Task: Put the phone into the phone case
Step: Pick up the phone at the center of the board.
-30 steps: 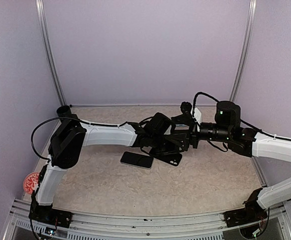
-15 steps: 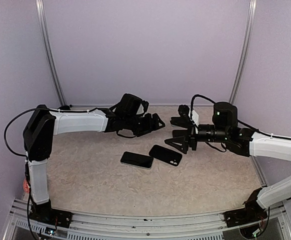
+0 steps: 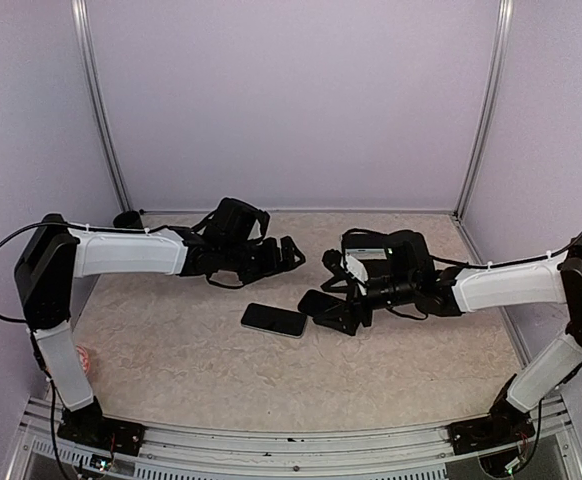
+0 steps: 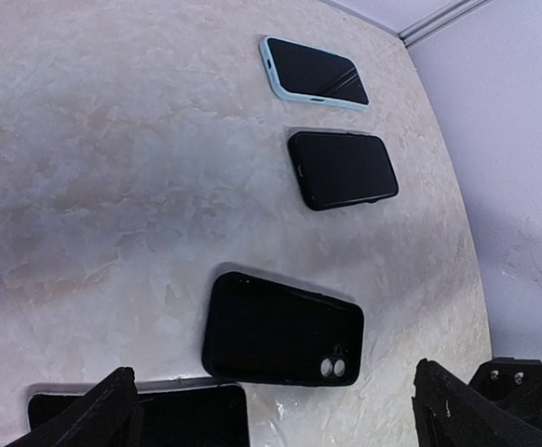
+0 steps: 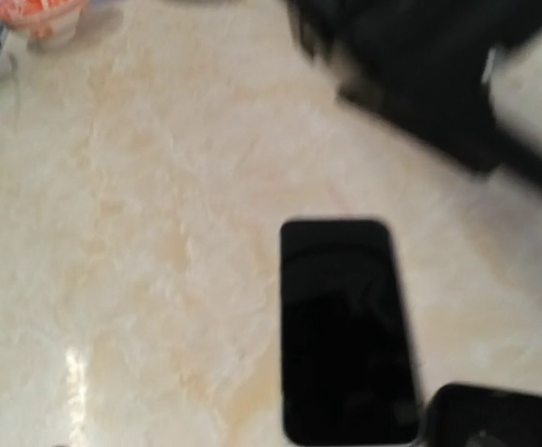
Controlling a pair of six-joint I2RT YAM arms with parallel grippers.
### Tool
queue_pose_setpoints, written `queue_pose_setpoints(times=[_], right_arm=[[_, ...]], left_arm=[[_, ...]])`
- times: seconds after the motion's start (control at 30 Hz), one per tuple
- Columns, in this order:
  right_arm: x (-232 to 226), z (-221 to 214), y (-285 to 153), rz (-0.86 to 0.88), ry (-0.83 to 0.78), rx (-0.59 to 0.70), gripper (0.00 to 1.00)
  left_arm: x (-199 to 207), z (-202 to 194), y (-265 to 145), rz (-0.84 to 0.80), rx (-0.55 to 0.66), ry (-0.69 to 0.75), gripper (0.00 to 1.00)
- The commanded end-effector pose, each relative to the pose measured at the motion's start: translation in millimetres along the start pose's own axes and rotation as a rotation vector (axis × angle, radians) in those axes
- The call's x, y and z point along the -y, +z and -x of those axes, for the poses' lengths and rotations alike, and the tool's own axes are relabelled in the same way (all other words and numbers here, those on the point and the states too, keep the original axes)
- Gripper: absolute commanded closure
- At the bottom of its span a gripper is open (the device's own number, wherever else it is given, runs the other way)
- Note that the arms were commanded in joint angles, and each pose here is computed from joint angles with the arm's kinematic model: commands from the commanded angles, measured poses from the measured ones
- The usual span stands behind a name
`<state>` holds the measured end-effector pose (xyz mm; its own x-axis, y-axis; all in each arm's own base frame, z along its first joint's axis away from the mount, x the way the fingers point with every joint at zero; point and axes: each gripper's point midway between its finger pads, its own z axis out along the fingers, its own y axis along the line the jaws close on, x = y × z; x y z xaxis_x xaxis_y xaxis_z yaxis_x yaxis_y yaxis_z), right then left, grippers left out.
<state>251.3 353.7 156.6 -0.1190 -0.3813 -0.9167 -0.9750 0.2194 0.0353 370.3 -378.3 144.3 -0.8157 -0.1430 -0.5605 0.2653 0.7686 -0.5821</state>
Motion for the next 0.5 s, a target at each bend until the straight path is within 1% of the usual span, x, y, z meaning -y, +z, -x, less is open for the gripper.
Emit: queue_pose_setpoints(times=[0.0,0.3,0.47], right_arm=[[-1.2,-7.8,20.5,0.017,0.009,-0.017,0.09],[-2.8,-56.5,59.2,0.055,0.066,-0.130,0.09],[-0.8,-71.6,71.1,0.052,0.074,-0.171,0.09]], left_arm=[[-5.3,16.8,-23.4,0.019,0.075,0.006,0.01],[-25.6,17.4,-54.9,0.056,0.122,-0.016,0.01],[-35.3,18.6,-65.2,0.082,0.147,-0.026,0.01]])
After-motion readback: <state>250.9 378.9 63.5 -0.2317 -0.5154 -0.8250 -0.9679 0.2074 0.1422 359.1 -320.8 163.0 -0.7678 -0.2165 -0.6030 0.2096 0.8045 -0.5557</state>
